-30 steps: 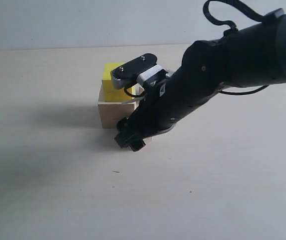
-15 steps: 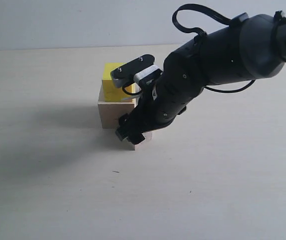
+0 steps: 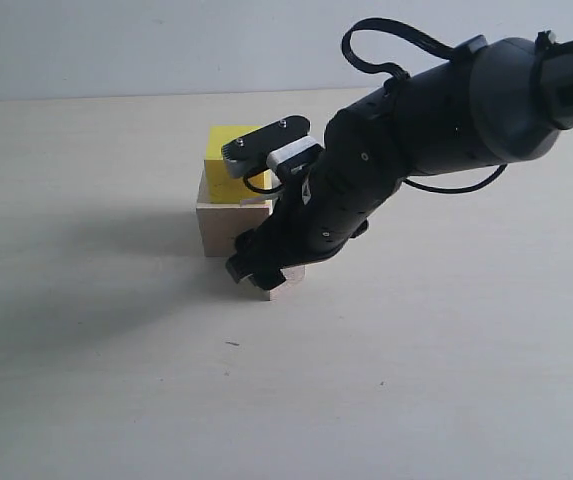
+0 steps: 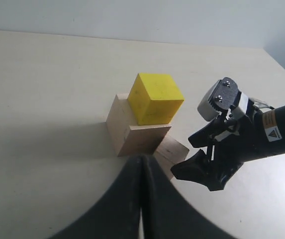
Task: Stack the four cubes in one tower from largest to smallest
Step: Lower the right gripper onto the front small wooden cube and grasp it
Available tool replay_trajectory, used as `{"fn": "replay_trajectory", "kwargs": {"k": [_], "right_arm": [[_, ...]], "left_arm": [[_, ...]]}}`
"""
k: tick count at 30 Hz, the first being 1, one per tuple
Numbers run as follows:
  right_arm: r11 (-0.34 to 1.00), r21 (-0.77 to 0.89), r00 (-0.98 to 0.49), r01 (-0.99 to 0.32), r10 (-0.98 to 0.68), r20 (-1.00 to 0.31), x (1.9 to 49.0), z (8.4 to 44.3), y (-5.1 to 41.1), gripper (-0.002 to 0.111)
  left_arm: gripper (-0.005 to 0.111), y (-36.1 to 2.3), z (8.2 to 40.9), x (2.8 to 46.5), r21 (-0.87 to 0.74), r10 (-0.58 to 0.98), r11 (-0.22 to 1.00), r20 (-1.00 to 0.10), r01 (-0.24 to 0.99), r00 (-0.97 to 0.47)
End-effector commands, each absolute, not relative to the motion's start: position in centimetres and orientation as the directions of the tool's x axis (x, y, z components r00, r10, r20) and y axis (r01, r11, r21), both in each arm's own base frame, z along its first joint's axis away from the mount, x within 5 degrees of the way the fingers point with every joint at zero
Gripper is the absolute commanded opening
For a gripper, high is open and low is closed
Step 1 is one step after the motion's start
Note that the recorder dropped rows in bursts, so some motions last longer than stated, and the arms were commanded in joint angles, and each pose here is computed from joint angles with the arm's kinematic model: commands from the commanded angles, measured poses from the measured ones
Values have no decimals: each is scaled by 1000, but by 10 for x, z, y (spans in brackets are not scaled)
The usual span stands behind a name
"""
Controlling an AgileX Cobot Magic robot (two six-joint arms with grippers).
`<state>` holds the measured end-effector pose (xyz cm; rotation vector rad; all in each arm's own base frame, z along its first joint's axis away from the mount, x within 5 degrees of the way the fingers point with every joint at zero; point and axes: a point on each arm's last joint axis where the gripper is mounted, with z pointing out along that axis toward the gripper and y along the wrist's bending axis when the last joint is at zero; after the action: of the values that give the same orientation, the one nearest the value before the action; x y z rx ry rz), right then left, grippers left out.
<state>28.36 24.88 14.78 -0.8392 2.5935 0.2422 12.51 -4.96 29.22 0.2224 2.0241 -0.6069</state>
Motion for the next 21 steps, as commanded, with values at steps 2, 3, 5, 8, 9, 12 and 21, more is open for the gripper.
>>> {"fn": "replay_trajectory", "kwargs": {"k": [2,3,5,8,9,12,21], "right_arm": [[813,57,-749,-580,-504,-430,286,141,252,76],[813,56,-752,-580,-507,-422,286,138,252,76],[813,55,-755,-579,-509,-413,286,135,252,76],[814,54,-757,-579,-511,-408,286,132,252,76],[814,54,-757,-579,-511,-408,286,132,252,76],[813,55,-755,-579,-509,-414,287,132,253,70],[811,38,-772,-584,-540,-335,276,151,243,0]], "left_arm": [[0,-51,291,124,-336,-96,854,-852,398,-515],[0,-51,291,124,-336,-96,854,-852,398,-515],[0,-51,291,124,-337,-95,853,-851,398,-516],[0,-51,291,124,-337,-95,853,-851,398,-516],[0,-51,291,124,-337,-95,853,-851,398,-516],[0,-51,291,124,-337,-95,853,-851,398,-516],[0,-51,291,124,-337,-95,853,-851,398,-516]]}}
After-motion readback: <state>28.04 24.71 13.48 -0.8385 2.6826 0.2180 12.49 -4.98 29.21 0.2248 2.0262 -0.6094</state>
